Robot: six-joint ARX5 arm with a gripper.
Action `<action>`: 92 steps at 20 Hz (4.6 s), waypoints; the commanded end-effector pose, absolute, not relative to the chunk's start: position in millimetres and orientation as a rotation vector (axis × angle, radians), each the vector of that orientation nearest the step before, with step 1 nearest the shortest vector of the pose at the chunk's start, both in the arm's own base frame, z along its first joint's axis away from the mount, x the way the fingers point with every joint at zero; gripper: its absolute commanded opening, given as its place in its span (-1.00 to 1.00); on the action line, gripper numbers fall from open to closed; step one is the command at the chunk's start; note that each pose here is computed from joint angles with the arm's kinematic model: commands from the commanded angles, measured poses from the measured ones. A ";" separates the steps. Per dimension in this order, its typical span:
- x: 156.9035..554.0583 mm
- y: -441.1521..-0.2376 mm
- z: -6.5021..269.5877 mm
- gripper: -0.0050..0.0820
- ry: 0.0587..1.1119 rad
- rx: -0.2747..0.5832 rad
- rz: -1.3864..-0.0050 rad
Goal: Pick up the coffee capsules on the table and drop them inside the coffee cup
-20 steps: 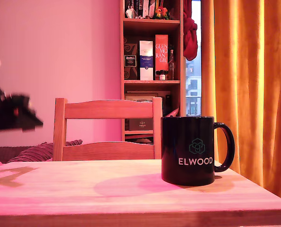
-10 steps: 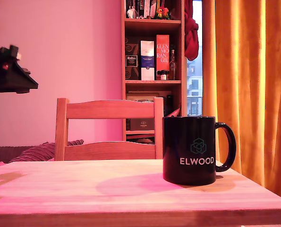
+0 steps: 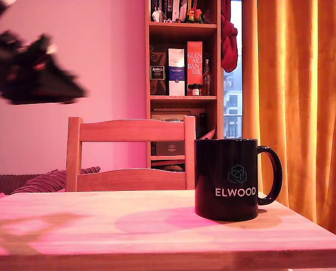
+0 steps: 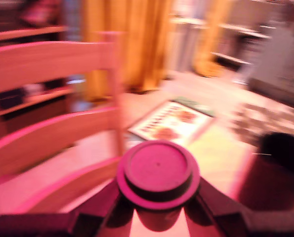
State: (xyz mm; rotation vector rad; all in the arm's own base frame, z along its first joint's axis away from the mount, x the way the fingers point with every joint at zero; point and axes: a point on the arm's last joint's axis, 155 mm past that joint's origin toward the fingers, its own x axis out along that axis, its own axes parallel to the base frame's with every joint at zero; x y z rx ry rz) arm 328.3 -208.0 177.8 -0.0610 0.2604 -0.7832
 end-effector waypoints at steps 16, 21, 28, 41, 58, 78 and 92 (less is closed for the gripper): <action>243.9 -303.1 184.0 -0.59 0.257 -0.040 -1.105; 242.6 -303.7 182.2 -0.59 0.265 -0.038 -1.108; 252.9 -301.4 183.7 -0.59 0.286 -0.024 -1.056; 269.1 -347.9 169.5 -0.59 0.420 0.115 -1.125; 280.8 -397.7 148.3 -0.59 0.543 0.177 -1.175; 275.7 -395.6 141.5 -0.59 0.578 0.188 -1.180; 285.0 -395.3 146.2 0.45 0.541 0.194 -1.144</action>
